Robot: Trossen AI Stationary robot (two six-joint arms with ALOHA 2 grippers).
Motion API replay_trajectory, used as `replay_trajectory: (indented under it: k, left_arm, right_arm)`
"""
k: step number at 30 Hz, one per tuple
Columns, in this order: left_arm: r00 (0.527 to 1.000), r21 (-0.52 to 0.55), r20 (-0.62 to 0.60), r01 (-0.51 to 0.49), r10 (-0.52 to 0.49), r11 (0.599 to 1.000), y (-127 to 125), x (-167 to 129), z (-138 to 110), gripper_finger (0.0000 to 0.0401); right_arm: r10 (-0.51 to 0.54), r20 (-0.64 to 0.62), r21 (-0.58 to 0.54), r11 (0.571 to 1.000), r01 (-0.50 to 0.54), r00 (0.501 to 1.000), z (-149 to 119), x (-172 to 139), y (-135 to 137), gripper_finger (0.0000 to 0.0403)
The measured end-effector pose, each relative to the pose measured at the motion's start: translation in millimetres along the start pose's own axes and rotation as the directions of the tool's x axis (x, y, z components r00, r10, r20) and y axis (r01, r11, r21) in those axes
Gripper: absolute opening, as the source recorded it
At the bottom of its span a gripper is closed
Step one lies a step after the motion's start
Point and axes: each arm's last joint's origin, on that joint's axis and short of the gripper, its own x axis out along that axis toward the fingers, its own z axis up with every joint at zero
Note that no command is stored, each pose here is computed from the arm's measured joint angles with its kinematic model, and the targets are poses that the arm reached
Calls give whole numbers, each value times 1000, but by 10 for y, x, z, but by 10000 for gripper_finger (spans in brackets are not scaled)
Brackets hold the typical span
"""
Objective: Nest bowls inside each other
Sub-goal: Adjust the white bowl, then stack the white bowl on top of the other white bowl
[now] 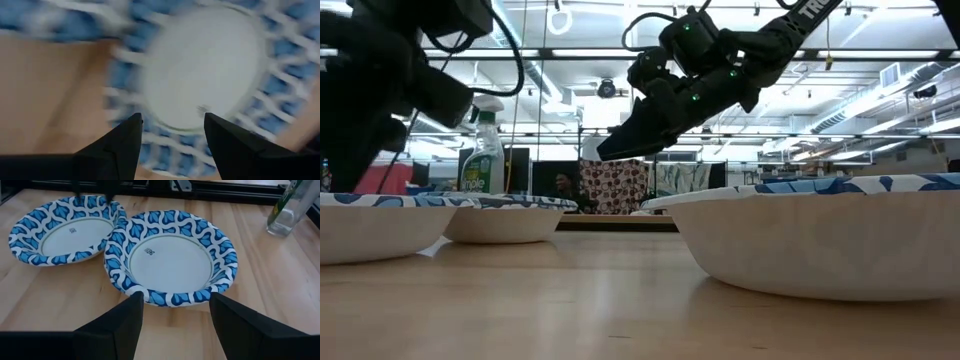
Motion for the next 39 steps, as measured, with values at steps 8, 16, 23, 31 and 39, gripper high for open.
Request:
replay_trajectory:
  k: [8, 16, 23, 31, 39]
  left_arm:
    - [984, -35, 79, -160, 162, 987, 65, -49, -20, 217]
    - [963, -54, 115, -238, 243, 970, 231, 87, 12, 217]
    - [994, 18, 70, -82, 81, 996, 125, 129, 10, 217]
    - [1000, 64, -7, -16, 16, 998, 65, 145, -55, 217]
    - [995, 107, -9, 101, -100, 989, -15, 140, -11, 217]
  right_arm:
    - [0, 0, -3, 1000, 0, 1000, 0, 0, 0, 236]
    - [34, 30, -64, 997, -32, 999, -52, 147, 138, 236]
    - [-21, -44, -62, 998, 18, 999, -130, 159, 91, 236]
    - [-7, -122, -30, 1000, 3, 992, -345, 279, 61, 236]
    - [9, -32, -36, 999, -11, 999, -245, 296, 129, 236]
